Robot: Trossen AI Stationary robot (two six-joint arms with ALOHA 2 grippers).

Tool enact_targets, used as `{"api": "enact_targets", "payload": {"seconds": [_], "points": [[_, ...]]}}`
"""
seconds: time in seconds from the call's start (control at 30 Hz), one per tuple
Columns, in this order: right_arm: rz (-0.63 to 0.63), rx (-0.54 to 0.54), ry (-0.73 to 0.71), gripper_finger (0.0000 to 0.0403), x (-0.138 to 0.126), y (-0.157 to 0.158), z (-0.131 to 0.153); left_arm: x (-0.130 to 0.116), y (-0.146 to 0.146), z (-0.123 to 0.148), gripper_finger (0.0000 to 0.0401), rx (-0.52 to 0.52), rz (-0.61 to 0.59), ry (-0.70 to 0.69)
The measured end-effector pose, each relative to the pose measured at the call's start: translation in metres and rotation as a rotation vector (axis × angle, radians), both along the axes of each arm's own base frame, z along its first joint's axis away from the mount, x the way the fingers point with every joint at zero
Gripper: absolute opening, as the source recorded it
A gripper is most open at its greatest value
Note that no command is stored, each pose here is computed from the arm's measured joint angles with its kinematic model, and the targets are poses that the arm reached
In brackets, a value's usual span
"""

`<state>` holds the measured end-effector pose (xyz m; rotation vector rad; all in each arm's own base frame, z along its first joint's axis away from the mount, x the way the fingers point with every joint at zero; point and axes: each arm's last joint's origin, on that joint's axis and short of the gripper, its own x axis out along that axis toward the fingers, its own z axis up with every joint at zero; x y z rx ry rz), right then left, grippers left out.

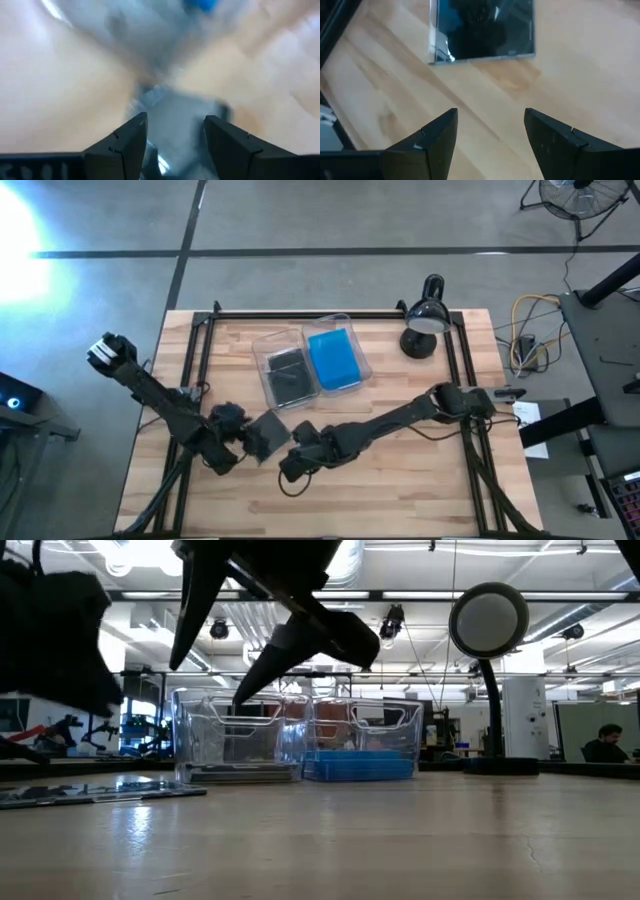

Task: Pick & place jewel cases by type
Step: Put the black CD case into the left transparent bin

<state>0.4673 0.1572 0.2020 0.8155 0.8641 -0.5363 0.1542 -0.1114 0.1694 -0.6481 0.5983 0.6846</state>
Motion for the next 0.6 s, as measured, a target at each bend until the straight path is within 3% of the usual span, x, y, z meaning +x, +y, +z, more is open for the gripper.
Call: {"api": "enact_targets", "payload": {"seconds": [0.07,0.17,0.37,0.6], "points": [[-0.01,-0.001,0.001,0.0224,0.0,0.001,-0.002,0.0,0.006,0.007,0.0176,0.134,0.053,0.016],[-0.041,0.0,0.0,0.0224,0.0,-0.001,-0.003,0.006,0.017,-0.003,0.0176,0.172,0.14,0.076],[-0.1,0.013,-0.009,0.0224,0.0,-0.001,-0.004,0.021,0.027,-0.042,0.0176,0.012,0.273,0.034],[-0.105,0.012,0.003,0.0224,-0.001,-0.002,-0.006,0.05,0.009,-0.059,0.0176,-0.179,0.163,-0.117]]}}
